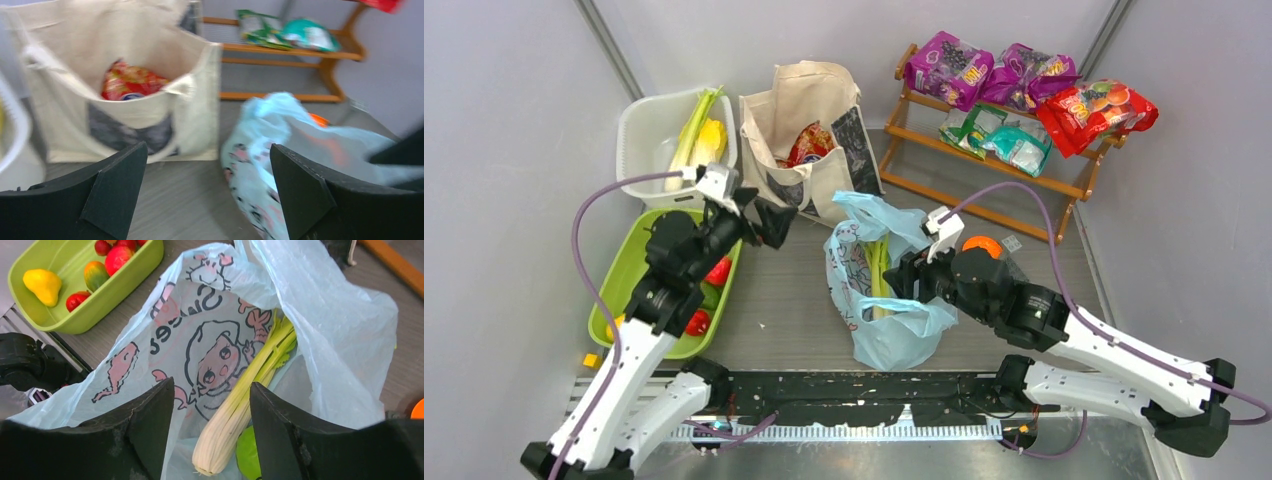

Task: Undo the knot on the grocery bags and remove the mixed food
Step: Pick up the fake vegetable from the takeout bag.

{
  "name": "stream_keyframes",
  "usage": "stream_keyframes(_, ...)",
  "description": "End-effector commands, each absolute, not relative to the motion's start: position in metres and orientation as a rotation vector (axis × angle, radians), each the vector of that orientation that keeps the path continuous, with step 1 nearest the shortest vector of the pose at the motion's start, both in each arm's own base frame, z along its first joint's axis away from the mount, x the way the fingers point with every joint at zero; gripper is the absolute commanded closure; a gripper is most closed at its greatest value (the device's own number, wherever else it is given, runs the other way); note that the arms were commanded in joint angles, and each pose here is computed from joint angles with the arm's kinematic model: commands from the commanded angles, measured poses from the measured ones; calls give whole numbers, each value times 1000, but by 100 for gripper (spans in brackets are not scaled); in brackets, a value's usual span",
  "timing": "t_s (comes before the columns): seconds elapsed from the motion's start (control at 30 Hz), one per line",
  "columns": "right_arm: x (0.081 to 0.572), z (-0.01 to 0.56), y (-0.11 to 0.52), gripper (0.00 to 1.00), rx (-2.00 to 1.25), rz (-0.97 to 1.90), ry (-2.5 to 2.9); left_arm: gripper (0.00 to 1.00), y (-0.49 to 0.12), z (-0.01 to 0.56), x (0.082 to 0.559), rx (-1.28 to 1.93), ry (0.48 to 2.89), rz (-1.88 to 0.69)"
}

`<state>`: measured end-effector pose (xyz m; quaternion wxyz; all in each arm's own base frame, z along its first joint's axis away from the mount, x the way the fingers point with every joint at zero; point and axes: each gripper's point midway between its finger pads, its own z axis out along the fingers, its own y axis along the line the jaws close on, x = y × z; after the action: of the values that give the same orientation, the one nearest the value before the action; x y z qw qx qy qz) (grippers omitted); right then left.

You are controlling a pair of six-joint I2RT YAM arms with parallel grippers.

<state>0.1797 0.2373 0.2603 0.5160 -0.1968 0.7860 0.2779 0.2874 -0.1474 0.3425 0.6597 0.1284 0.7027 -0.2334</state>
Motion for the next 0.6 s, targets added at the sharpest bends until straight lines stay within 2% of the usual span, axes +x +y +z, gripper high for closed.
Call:
stream_keyframes(0.0, 178, 247, 241, 36, -419, 684, 1955, 4, -189, 346, 220, 515, 1516, -770)
stream_keyframes(0.2, 186, 225, 237, 36, -374, 586, 2039, 2, -250, 362, 144, 753, 1367, -1128)
stream_keyframes(0.4, 185, 219, 239, 35, -329, 608, 2062, 0, -305, 351, 117, 966, 1334, -1233)
stream_keyframes(0.57, 184, 214, 236, 34, -282, 621, 2069, 0, -326, 329, 91, 1127, 1342, -1320)
